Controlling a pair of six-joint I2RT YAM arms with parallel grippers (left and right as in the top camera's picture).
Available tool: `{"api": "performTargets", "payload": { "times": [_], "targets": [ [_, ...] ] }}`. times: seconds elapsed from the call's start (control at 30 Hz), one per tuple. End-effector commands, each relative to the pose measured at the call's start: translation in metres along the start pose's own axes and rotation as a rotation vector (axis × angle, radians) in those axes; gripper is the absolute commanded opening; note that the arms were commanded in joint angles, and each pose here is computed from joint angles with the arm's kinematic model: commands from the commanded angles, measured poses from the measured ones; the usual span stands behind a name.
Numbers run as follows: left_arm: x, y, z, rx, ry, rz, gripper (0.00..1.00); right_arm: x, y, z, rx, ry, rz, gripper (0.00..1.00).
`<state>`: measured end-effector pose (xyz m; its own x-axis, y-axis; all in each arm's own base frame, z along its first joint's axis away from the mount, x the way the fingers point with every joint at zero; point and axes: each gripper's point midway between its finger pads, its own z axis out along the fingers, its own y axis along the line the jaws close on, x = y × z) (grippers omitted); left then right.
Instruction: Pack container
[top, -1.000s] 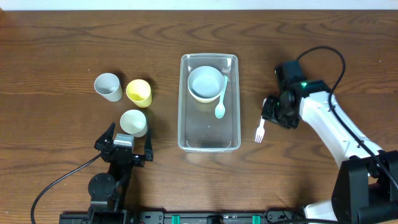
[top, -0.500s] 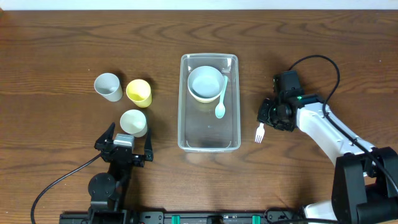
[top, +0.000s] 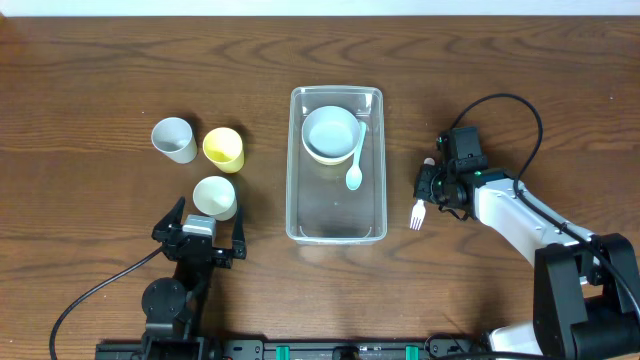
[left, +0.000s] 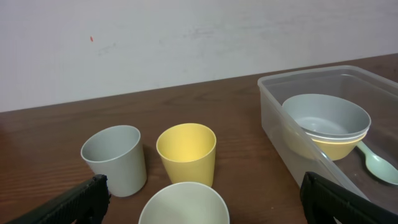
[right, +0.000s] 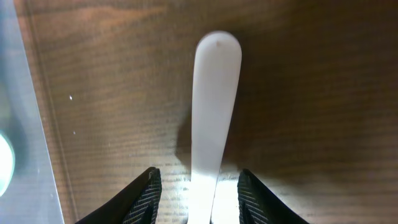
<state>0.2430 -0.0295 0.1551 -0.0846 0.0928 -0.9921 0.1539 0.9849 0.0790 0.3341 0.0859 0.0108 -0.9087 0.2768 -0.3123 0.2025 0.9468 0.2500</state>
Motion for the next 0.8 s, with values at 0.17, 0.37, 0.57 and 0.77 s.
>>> {"api": "performTargets", "payload": {
  "times": [0.17, 0.37, 0.57, 0.77],
  "targets": [
    [0.016, -0.001, 0.001, 0.006, 0.047, 0.000, 0.98, -0.001, -0.007, 0.015, 0.054, -0.019, -0.064, 0.42],
    [0.016, -0.001, 0.001, 0.006, 0.047, 0.000, 0.98, 0.006, -0.012, 0.041, 0.063, 0.010, -0.060, 0.42],
    [0.016, -0.001, 0.001, 0.006, 0.047, 0.000, 0.98, 0.012, -0.017, 0.054, 0.076, 0.033, -0.052, 0.36],
    [0.016, -0.001, 0.001, 0.006, 0.047, 0.000, 0.98, 0.010, -0.017, 0.054, 0.073, 0.027, -0.048, 0.18]
  ]
}}
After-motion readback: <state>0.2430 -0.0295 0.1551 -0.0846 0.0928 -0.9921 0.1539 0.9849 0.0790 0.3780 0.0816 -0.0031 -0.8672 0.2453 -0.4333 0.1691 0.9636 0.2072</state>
